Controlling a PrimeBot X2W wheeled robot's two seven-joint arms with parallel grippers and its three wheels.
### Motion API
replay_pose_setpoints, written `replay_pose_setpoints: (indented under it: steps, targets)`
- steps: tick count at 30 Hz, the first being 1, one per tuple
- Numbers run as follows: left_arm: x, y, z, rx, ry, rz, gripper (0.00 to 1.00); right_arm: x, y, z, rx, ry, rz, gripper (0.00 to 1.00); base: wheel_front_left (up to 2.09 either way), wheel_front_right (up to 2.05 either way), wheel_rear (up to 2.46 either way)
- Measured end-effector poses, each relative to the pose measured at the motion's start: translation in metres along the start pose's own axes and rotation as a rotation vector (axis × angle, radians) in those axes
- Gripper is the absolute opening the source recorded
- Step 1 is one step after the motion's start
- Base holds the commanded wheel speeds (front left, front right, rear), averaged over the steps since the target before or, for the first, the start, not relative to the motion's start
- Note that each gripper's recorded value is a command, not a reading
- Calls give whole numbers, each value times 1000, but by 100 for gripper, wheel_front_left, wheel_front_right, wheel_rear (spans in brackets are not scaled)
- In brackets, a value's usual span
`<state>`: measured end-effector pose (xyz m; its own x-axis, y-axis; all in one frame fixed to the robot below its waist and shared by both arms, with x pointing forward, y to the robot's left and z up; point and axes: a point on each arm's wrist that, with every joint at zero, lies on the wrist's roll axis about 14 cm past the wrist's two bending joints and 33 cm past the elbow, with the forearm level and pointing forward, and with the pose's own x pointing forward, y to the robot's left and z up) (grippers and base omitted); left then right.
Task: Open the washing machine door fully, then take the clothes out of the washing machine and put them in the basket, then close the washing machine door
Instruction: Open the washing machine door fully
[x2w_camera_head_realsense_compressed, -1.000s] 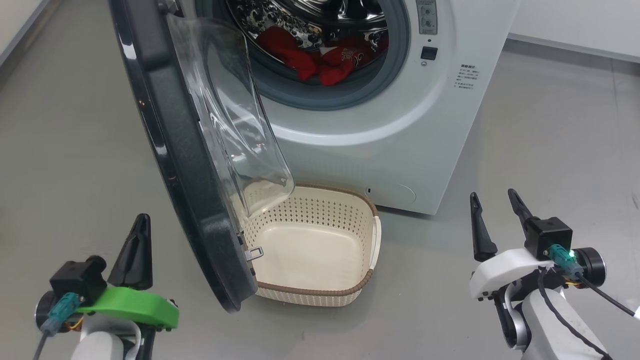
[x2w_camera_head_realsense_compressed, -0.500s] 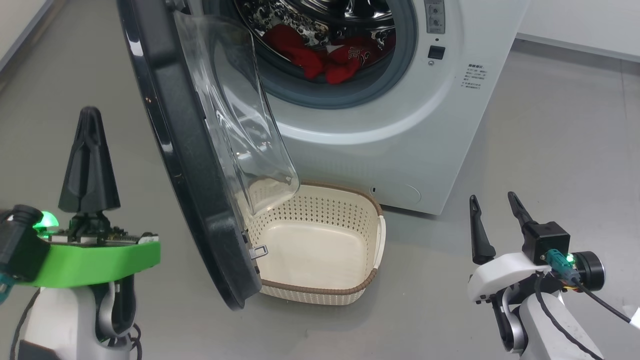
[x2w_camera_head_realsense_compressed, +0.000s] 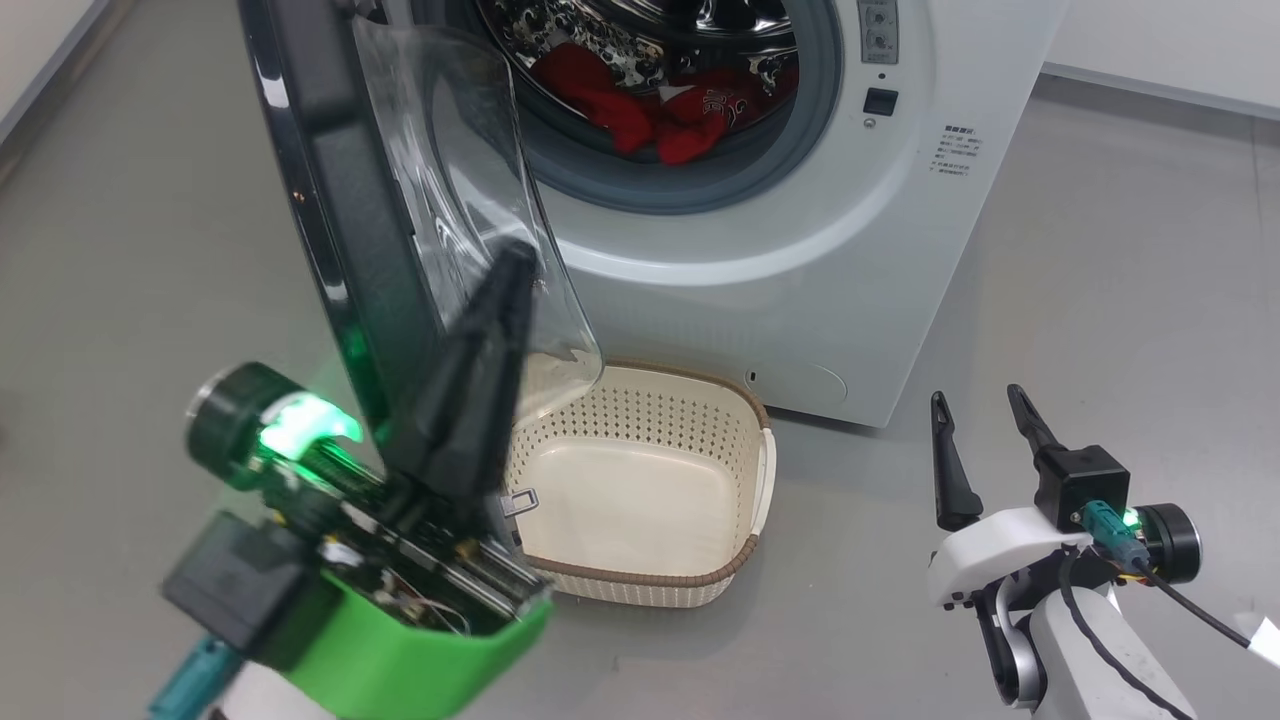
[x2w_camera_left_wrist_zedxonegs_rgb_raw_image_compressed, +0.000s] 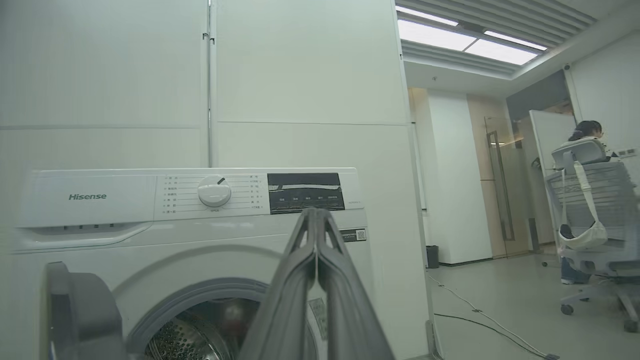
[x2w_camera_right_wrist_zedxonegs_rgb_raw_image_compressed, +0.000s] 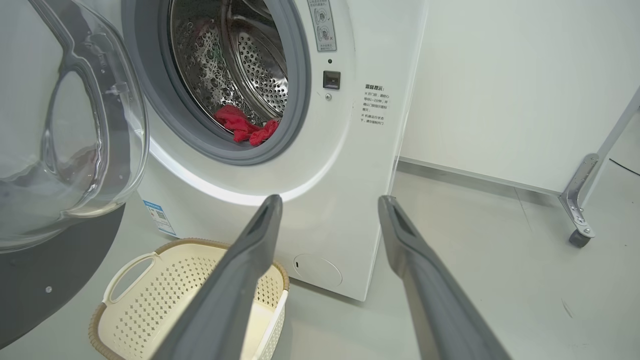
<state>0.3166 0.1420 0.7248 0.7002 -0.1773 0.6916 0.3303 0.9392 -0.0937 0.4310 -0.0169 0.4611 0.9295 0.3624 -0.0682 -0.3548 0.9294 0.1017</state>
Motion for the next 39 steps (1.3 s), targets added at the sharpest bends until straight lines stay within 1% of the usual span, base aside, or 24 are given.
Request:
replay_pose_setpoints:
  steps: [1, 5, 7, 10, 15, 27, 32, 35, 39]
  targets:
    - [-6, -18, -14, -37, 51, -50, 0, 0, 1, 0, 1, 1, 0, 100, 0, 0, 0]
    - [-26, -45, -44, -108, 166, -104, 0, -1, 0, -2, -1, 5, 0, 100, 0, 0, 0]
    - [-34, -53, -54, -131, 207, -120, 0, -1, 1, -3, -2, 6, 0, 100, 0, 0, 0]
    - [-44, -57, -66, -145, 257, -127, 0, -1, 0, -3, 0, 8, -2, 100, 0, 0, 0]
    - [-62, -56, -84, -140, 341, -128, 0, -2, -1, -7, 4, 17, -8, 100, 0, 0, 0]
    - [-88, -51, -107, -131, 450, -99, 0, -1, 1, -11, 4, 27, -3, 100, 0, 0, 0]
    - [-109, -30, -123, -106, 528, -25, 0, 0, 2, -12, 6, 28, -2, 100, 0, 0, 0]
    - [-118, -17, -129, -114, 558, 30, 0, 0, 3, -12, 7, 30, -2, 100, 0, 0, 0]
    - [-126, -6, -136, -101, 591, 66, 0, -1, 1, -13, 8, 34, -8, 100, 0, 0, 0]
